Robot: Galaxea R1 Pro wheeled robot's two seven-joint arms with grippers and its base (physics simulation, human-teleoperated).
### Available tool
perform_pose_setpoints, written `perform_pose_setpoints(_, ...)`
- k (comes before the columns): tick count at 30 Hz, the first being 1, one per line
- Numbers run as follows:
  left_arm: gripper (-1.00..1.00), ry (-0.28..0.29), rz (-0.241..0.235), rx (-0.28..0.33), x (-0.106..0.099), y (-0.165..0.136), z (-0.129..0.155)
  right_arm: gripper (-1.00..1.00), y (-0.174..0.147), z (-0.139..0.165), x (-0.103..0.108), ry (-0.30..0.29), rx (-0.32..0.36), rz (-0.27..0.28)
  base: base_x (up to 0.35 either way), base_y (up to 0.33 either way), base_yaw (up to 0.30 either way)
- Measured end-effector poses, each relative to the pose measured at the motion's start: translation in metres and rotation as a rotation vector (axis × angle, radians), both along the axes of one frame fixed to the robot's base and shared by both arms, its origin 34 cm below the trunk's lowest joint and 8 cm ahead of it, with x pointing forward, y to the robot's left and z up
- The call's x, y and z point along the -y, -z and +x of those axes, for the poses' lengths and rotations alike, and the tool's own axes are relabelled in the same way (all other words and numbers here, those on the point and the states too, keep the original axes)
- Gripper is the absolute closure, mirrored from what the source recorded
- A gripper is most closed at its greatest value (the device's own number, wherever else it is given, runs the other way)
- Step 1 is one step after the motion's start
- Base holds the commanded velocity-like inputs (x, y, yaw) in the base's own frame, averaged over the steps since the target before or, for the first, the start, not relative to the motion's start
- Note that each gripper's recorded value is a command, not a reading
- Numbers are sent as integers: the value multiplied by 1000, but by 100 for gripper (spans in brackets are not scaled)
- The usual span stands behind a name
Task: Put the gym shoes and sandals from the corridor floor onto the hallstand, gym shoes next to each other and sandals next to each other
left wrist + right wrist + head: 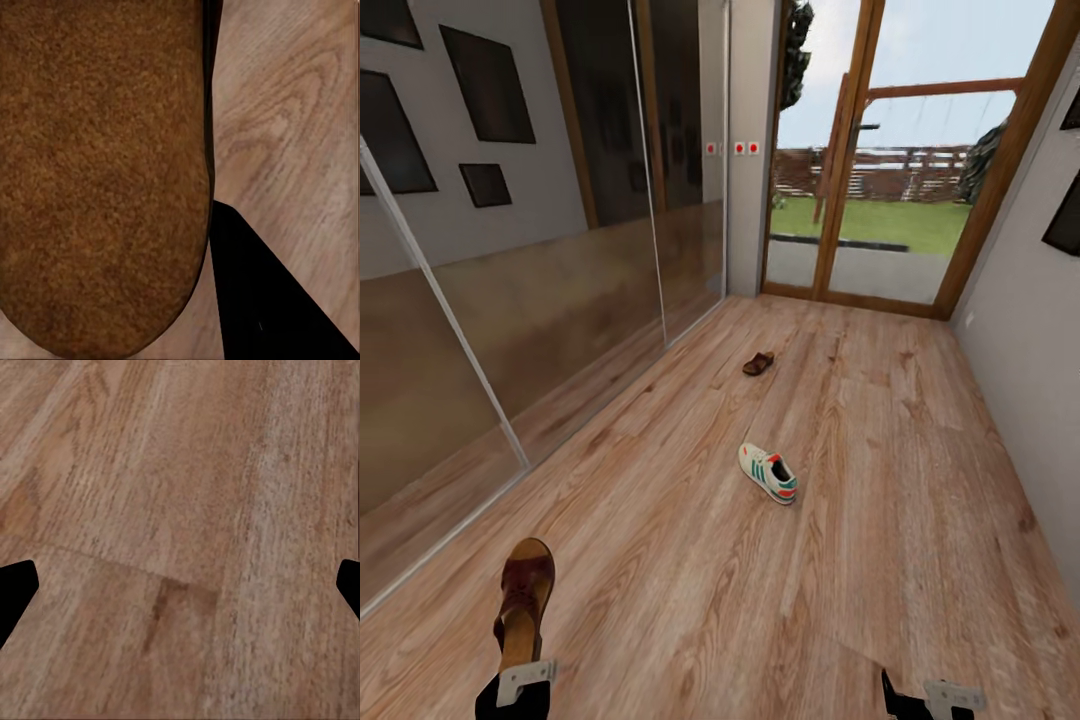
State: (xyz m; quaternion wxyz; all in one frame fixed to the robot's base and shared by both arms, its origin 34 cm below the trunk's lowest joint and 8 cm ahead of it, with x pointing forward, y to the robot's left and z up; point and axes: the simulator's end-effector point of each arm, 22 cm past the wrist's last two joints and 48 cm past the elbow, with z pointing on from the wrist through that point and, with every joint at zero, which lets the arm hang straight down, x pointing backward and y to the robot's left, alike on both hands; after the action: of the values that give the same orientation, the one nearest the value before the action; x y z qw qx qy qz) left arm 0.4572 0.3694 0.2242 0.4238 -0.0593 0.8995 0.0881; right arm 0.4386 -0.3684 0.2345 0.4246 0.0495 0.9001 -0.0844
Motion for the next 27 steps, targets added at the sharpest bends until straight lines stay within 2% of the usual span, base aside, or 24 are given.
perform_pose_setpoints(12,100,0,-1,47,0,-20,13,-100,-18,11,1,2,45,-2,0,0,22)
perform_pose_setpoints(16,100,-1,-1,64,0,-27,17,-100,-24,15,0,1,60,-2,0,0,247)
perform_pose_setpoints(27,100,-1,-1,64,0,-52,24,-100,-48,21,-2,1,58,0,0,0,275)
